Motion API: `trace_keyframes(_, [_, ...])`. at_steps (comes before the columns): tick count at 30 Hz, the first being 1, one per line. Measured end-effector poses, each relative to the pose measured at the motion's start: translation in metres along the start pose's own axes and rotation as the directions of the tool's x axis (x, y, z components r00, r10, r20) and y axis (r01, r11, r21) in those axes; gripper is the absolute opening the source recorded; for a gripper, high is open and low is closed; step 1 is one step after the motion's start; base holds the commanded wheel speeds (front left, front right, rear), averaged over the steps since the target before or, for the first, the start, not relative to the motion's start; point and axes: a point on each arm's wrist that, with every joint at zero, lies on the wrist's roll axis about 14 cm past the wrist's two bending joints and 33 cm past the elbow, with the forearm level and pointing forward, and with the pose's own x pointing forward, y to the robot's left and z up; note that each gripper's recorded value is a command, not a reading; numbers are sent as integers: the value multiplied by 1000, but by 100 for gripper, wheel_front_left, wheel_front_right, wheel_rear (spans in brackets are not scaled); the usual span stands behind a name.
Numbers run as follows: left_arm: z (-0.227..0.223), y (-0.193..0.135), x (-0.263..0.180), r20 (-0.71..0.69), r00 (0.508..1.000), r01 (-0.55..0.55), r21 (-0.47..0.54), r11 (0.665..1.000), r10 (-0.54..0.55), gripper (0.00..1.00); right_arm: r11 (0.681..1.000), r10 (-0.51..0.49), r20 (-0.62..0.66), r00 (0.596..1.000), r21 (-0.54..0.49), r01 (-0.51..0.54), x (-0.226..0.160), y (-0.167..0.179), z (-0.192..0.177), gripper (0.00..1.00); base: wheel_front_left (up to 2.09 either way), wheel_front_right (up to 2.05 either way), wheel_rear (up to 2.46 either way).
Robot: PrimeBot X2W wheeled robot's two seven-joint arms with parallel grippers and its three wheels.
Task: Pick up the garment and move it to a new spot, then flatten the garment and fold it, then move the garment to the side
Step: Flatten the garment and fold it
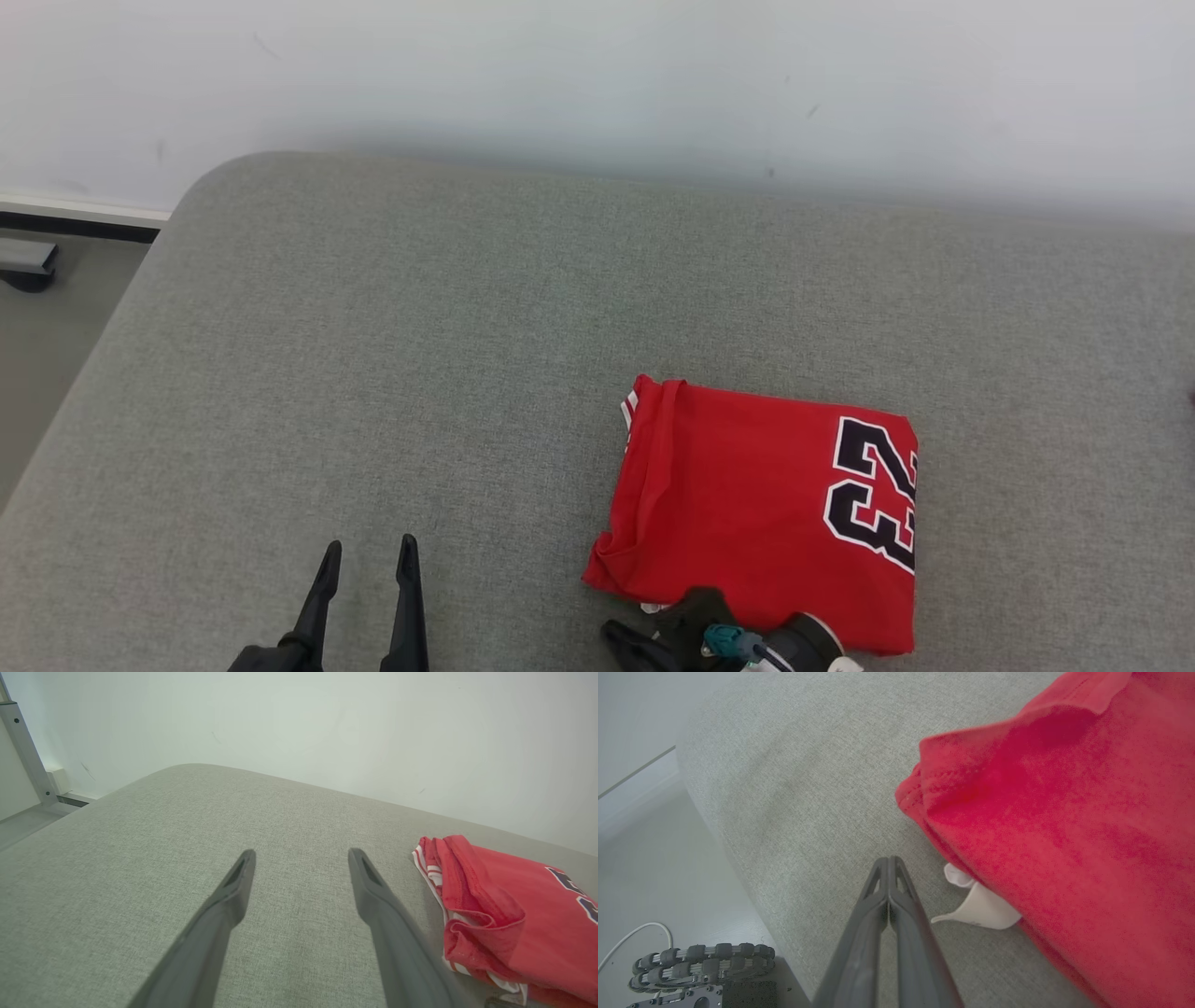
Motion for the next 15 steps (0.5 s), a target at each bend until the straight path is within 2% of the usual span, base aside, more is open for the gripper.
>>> trace_keyframes(3, [-1, 0, 1, -4, 1000, 1, 0, 1000, -1, 100, 1000, 19, 32, 999, 22, -20, 0, 5, 7, 0, 0, 0, 0])
trace_keyframes(8, [-3, 0, 3, -8, 1000, 0, 1, 1000, 0, 100, 997, 3, 176, 984, 79, -17, -3, -5, 46, 0, 0, 0, 0])
trace_keyframes(13, [-1, -1, 4, -4, 1000, 3, 1, 1000, -3, 100, 991, -63, 326, 943, 134, 20, -19, -27, 87, 0, 0, 0, 0])
trace_keyframes(14, [-1, -1, 4, -1, 1000, 4, 1, 1000, -4, 100, 989, -87, 363, 928, 140, 38, -24, -34, 96, 4, 0, 0, 0])
trace_keyframes(15, [1, -1, 4, 5, 1000, 4, 1, 1000, -4, 100, 988, -112, 394, 912, 143, 59, -30, -41, 103, 93, 0, 0, 0])
